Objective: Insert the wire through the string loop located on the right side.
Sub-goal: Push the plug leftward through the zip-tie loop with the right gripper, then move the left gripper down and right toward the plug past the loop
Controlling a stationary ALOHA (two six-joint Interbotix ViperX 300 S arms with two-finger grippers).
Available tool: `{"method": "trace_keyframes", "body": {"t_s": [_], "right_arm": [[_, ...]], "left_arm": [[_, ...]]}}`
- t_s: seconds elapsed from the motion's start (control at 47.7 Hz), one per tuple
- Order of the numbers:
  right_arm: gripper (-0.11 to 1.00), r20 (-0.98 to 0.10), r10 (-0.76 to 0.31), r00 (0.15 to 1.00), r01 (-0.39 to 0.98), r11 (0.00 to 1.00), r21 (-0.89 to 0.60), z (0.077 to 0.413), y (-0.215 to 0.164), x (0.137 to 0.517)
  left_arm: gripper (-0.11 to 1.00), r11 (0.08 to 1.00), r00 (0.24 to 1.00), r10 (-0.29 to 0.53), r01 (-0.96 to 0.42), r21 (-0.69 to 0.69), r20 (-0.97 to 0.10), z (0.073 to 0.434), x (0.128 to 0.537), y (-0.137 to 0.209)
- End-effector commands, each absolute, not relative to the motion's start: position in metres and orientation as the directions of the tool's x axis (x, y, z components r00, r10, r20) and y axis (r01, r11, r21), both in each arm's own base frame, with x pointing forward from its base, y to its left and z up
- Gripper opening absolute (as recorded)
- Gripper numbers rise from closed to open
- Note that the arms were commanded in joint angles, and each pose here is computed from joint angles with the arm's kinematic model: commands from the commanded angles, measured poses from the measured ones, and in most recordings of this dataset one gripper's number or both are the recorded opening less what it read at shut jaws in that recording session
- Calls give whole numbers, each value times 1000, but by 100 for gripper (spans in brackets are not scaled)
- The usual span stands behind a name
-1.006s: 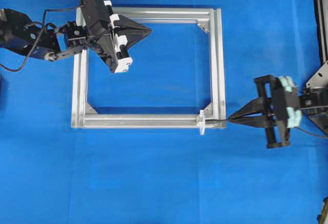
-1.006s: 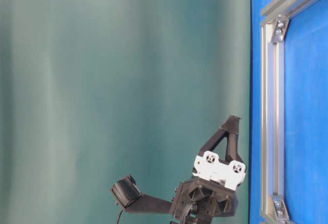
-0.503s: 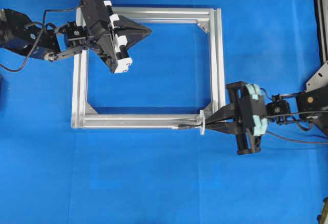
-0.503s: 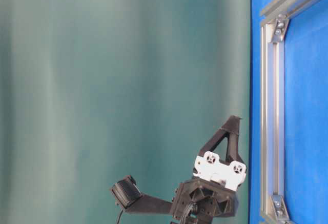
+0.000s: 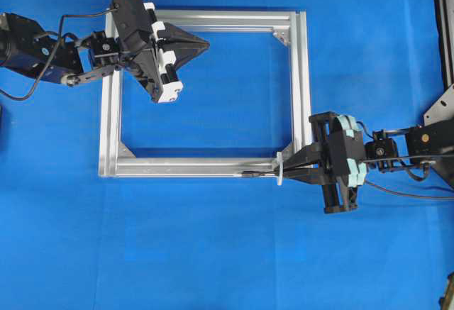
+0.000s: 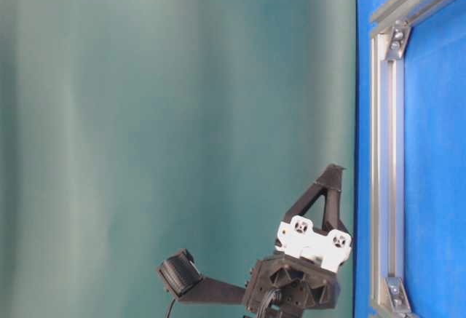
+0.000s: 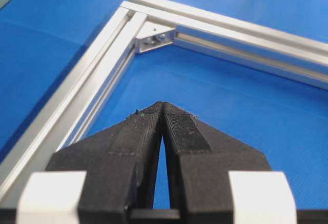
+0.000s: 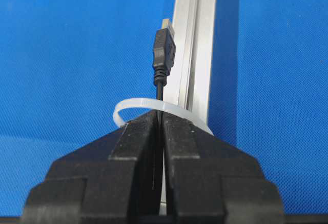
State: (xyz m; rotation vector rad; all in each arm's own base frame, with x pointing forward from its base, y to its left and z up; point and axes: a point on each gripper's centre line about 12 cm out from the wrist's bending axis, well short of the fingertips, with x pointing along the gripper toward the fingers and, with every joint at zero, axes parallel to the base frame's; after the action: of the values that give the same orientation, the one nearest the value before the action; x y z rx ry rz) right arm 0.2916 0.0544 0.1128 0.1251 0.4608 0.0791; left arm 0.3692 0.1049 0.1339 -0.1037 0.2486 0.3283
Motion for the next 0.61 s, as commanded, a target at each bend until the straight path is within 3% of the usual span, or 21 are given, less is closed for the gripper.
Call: {"method": "trace_keyframes", "body": {"t_s": [0.0,0.377,0.587], "right_arm": [[-2,-409,103,907,-49,989,141,119,54,295],[-2,-413,103,905,-48,989,140,118,54,294],[-2,-413,103,905,-48,989,140,119,54,295]], "left_arm": [[0,948,931,292,-312,-60,-218,149,372,99],[0,989,960,114,-135,-64,-256,140,376,28],[0,990,963,8,-46,-135,-268,136,373,-13]]}}
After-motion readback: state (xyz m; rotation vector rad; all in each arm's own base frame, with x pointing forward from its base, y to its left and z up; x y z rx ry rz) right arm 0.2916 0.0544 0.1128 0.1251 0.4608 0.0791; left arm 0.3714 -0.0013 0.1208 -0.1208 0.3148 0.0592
